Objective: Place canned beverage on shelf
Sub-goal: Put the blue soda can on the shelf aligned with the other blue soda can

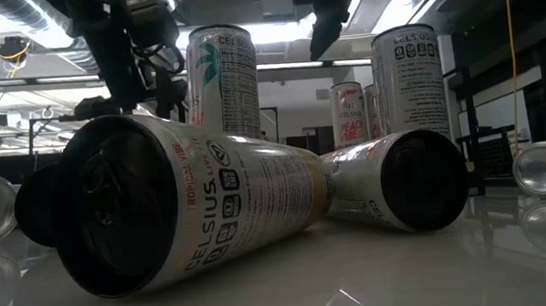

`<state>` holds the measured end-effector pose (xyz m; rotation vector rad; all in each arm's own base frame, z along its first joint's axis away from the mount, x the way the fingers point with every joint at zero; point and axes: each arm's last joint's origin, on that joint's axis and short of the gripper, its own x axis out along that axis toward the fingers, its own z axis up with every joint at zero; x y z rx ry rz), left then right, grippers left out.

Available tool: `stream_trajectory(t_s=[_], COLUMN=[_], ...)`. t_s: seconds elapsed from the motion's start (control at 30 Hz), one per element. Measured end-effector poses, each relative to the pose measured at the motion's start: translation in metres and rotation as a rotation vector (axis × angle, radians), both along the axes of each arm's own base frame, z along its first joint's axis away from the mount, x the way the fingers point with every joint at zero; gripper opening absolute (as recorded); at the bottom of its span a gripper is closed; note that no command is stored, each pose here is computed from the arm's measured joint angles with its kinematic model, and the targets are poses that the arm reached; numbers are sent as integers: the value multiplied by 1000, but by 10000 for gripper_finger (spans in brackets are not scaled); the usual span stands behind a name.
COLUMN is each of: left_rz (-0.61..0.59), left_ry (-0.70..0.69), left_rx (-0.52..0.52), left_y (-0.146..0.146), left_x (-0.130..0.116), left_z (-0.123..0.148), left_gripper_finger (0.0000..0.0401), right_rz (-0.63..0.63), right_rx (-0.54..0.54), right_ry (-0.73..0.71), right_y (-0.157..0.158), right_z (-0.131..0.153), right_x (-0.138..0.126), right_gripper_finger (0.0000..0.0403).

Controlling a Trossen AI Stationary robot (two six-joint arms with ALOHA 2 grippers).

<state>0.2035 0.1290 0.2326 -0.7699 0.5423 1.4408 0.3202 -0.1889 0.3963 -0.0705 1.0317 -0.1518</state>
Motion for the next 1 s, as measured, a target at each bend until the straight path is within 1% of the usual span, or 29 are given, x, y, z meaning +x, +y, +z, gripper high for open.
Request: stream_trajectory(t_s=[0.47, 1.0], left_rz=[27, 14], left_ry=[5, 8], left_rx=[4, -7], left_y=[6, 7], left_x=[-4, -5], left_z=[0, 0], left_gripper_finger=[311, 311], right_rz=[0, 0], right_rx=[2, 2], right_ry=[3, 3], right_y=[0, 0], right_z=[0, 0], right_x=[0, 0], right_gripper_finger=[340, 340])
